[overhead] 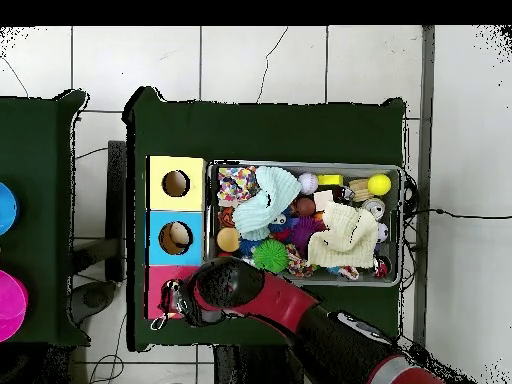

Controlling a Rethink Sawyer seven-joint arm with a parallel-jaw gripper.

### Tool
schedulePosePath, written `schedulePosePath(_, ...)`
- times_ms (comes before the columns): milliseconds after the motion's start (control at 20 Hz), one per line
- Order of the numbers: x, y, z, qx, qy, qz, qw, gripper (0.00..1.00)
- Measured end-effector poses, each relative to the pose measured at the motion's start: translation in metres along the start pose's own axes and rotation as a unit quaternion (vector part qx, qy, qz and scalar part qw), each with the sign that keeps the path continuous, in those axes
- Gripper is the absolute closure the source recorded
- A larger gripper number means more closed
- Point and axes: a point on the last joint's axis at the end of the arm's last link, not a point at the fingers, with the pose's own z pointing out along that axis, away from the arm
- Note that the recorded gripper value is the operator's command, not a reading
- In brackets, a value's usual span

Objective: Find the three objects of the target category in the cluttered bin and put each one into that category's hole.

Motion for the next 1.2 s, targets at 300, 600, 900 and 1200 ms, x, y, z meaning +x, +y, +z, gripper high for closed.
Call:
schedulePosePath(300,0.009,0.000,0.021,0.002,0.024,-0.007,0.9997,1.00)
schedulePosePath(600,0.012,0.000,0.032,0.008,0.034,-0.014,0.9993,1.00)
schedulePosePath(900,0.012,0.000,0.034,0.013,0.035,-0.021,0.9991,1.00)
schedulePosePath(1200,0.012,-0.001,0.032,0.020,0.028,-0.028,0.9990,1.00)
